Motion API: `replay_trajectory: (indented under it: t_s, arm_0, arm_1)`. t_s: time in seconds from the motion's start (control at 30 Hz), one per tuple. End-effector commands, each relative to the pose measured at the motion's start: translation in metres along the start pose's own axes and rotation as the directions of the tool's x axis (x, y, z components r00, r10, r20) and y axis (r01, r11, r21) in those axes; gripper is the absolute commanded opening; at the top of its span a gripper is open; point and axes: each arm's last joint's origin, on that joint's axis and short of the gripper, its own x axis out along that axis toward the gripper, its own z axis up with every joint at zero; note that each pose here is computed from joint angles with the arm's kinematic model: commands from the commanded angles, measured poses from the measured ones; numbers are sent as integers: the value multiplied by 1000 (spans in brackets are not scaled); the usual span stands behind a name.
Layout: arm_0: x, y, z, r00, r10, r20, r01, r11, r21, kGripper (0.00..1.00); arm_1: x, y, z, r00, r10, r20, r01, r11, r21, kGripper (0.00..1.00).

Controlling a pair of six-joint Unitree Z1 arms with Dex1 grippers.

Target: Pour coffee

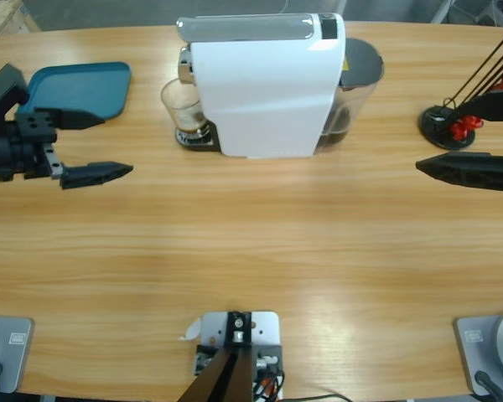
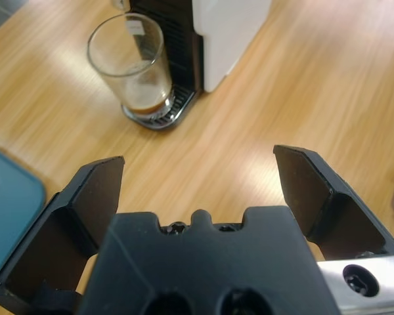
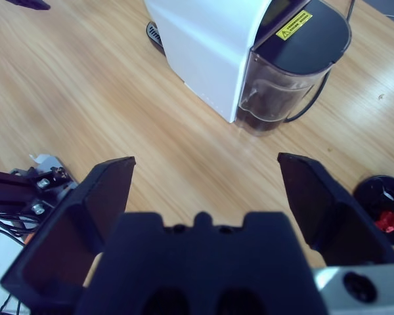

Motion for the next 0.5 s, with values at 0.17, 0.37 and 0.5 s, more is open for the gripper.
replay_trajectory:
  t_s: [0.17, 0.37, 0.5]
  arm_0:
    - [41, 38, 0, 996, -38, -78, 42, 998, 40, 1000]
    - [59, 50, 1, 996, 0, -90, 5, 998, 58, 1000]
    - [69, 57, 3, 997, 8, -71, -3, 998, 69, 1000]
  arm_1:
    - [40, -3, -2, 996, 44, -77, -42, 999, 23, 1000]
    - [46, -4, -1, 995, 54, -86, -52, 998, 26, 1000]
    - [48, -4, -3, 994, 57, -96, -54, 998, 30, 1000]
